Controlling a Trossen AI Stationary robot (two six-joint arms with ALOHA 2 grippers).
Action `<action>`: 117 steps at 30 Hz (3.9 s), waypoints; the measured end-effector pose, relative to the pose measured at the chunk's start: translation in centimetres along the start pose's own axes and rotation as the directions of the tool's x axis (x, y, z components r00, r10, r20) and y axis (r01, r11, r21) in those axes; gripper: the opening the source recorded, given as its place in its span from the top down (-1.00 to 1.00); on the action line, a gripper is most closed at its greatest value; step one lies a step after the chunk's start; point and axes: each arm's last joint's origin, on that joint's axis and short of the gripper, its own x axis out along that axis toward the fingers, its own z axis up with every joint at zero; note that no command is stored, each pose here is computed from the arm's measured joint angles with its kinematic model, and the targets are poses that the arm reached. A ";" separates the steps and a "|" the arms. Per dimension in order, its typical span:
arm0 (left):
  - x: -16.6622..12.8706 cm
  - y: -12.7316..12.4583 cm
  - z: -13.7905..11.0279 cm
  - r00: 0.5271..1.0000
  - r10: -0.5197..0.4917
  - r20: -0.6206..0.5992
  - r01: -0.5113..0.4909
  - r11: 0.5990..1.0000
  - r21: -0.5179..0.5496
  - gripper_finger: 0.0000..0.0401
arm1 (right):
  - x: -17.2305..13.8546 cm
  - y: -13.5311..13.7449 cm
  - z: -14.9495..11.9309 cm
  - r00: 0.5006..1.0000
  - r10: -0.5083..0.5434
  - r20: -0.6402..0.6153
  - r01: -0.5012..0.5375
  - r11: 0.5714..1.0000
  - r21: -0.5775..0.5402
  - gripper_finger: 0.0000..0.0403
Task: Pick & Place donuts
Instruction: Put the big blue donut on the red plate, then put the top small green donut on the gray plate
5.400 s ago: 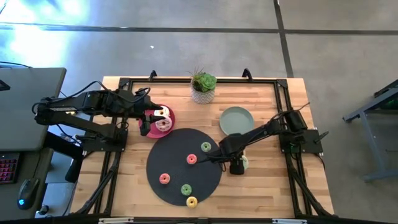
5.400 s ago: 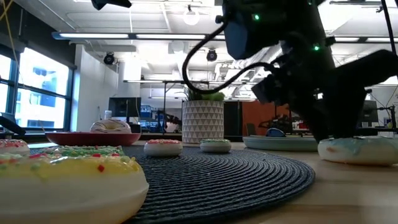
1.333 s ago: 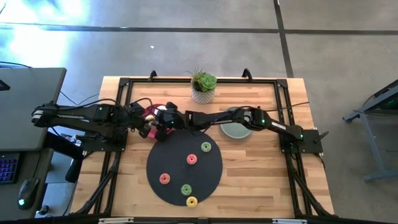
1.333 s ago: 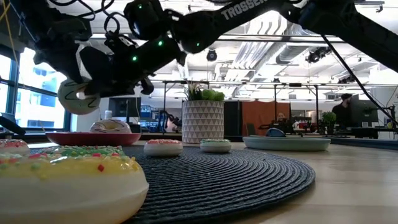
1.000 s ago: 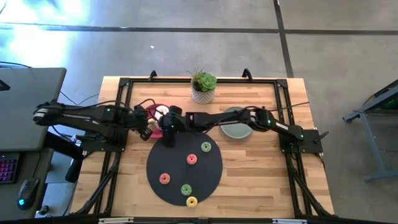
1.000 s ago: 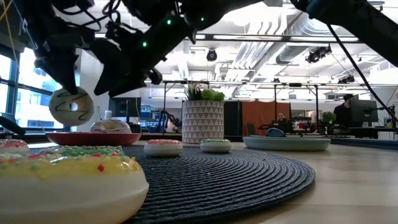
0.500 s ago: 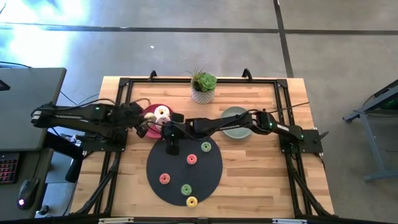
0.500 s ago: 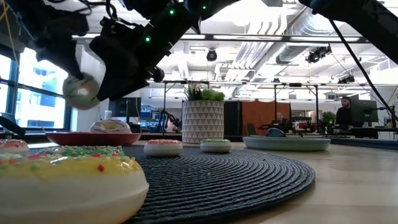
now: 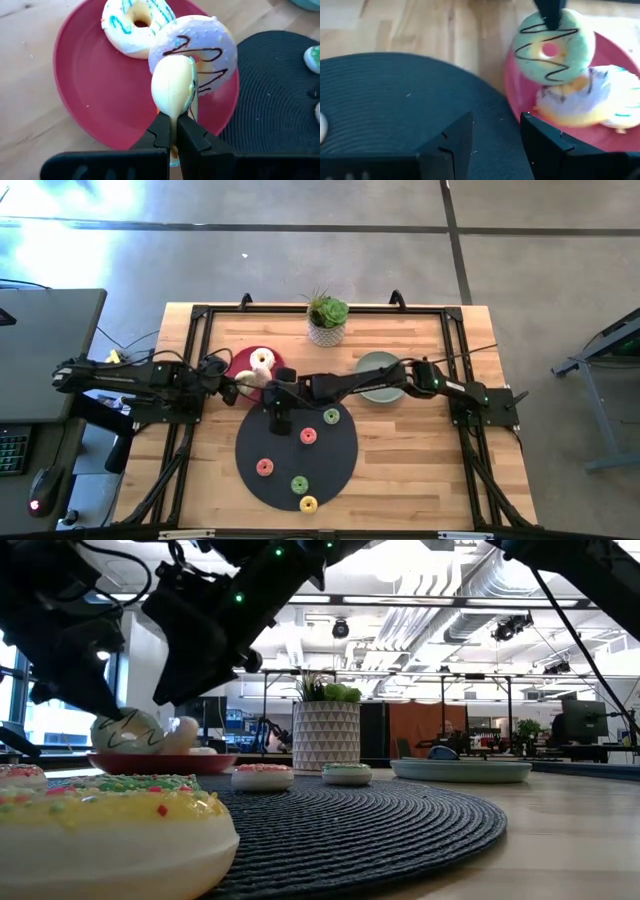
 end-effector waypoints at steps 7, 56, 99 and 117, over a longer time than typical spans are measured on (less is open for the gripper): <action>0.1 0.2 -0.2 1.000 0.005 -0.009 -0.005 0.999 -0.033 1.00 | -0.1 1.0 -0.1 1.000 0.027 -0.005 -0.027 1.000 -0.013 0.23; -2.0 -4.1 4.3 0.955 -0.243 0.171 0.208 0.958 0.199 0.23 | -6.7 1.2 -0.9 0.948 -0.017 -0.318 -0.041 0.983 -0.176 0.23; 1.8 -6.7 4.4 0.968 -0.233 0.091 0.194 0.929 0.315 0.23 | -6.4 0.3 -10.3 0.732 -0.105 -0.674 0.025 0.992 -0.128 0.94; 1.7 -6.8 4.5 0.965 -0.241 0.100 0.200 0.929 0.310 0.23 | -15.6 -7.9 -14.6 0.567 -0.365 -0.738 0.415 0.901 -0.127 0.96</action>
